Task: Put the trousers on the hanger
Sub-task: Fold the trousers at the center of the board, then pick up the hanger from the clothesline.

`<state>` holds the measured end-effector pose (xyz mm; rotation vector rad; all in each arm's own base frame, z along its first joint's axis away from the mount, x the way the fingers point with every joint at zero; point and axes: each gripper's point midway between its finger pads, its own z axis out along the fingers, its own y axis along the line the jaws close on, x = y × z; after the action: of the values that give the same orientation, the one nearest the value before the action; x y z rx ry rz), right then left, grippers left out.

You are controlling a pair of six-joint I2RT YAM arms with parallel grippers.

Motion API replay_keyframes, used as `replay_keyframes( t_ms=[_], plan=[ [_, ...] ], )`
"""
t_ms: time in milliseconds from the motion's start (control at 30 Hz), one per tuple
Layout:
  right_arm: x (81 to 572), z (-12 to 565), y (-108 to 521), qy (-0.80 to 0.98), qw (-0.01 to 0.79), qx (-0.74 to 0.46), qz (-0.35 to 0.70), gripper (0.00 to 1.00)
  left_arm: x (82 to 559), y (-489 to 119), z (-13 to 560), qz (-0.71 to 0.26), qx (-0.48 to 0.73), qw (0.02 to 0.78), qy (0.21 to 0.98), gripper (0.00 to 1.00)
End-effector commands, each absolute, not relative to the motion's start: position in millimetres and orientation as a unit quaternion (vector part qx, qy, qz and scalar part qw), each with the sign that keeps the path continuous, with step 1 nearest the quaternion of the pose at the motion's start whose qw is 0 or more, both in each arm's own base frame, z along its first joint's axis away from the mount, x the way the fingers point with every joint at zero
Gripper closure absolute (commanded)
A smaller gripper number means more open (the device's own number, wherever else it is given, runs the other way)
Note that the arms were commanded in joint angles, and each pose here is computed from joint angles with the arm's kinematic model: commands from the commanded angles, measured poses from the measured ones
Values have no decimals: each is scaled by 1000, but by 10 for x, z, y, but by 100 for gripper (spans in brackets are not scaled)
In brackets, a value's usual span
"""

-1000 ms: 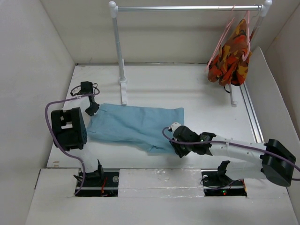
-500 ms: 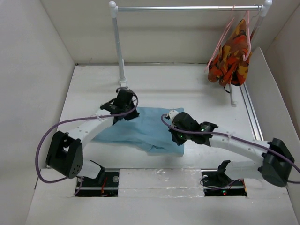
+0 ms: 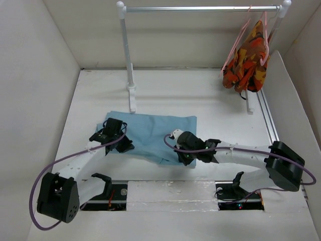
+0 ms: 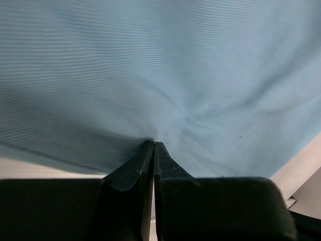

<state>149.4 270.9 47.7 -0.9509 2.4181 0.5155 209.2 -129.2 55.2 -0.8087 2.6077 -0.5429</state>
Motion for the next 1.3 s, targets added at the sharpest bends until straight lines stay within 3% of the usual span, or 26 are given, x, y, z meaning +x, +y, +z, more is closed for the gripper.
replay_keyframes(
  t_ms=[0, 167, 300, 400, 433, 533, 567, 767, 1000, 1067, 1267],
  plan=[
    [1469, 347, 2611, 894, 245, -331, 178, 100, 1717, -1126, 320, -159, -324, 116, 925, 100],
    [1445, 328, 2494, 902, 236, -326, 157, 99, 1760, -1114, 373, -164, -321, 127, 924, 100],
    [1516, 706, 2456, 894, 263, -330, 150, 83, 1965, -1103, 689, -163, -295, 163, 927, 100],
    [1556, 1004, 2490, 883, 293, -326, 167, 72, 2184, -1236, 1189, -183, -242, 235, 923, 100],
    [1558, 1017, 2478, 883, 295, -324, 167, 72, 2228, -1263, 1286, -186, -233, 248, 922, 100],
    [1614, 900, 2319, 898, 293, -292, 148, 97, 2291, -1497, 1372, -212, -198, 236, 928, 100],
    [1655, 850, 2265, 904, 291, -277, 145, 100, 2320, -1603, 1367, -222, -186, 237, 927, 100],
    [1405, 370, 2045, 931, 250, -220, 152, 100, 2025, -2529, 1126, -231, -54, 203, 950, 100],
    [1424, 456, 1985, 929, 257, -221, 147, 100, 1715, -2559, 558, -169, 3, 158, 973, 100],
    [1535, 680, 2001, 925, 271, -227, 141, 92, 1613, -2456, 397, -159, 5, 144, 977, 100],
    [2248, 2233, 2078, 864, 417, -239, 147, 64, 1416, -2316, 101, -158, 12, 120, 980, 100]
  ],
)
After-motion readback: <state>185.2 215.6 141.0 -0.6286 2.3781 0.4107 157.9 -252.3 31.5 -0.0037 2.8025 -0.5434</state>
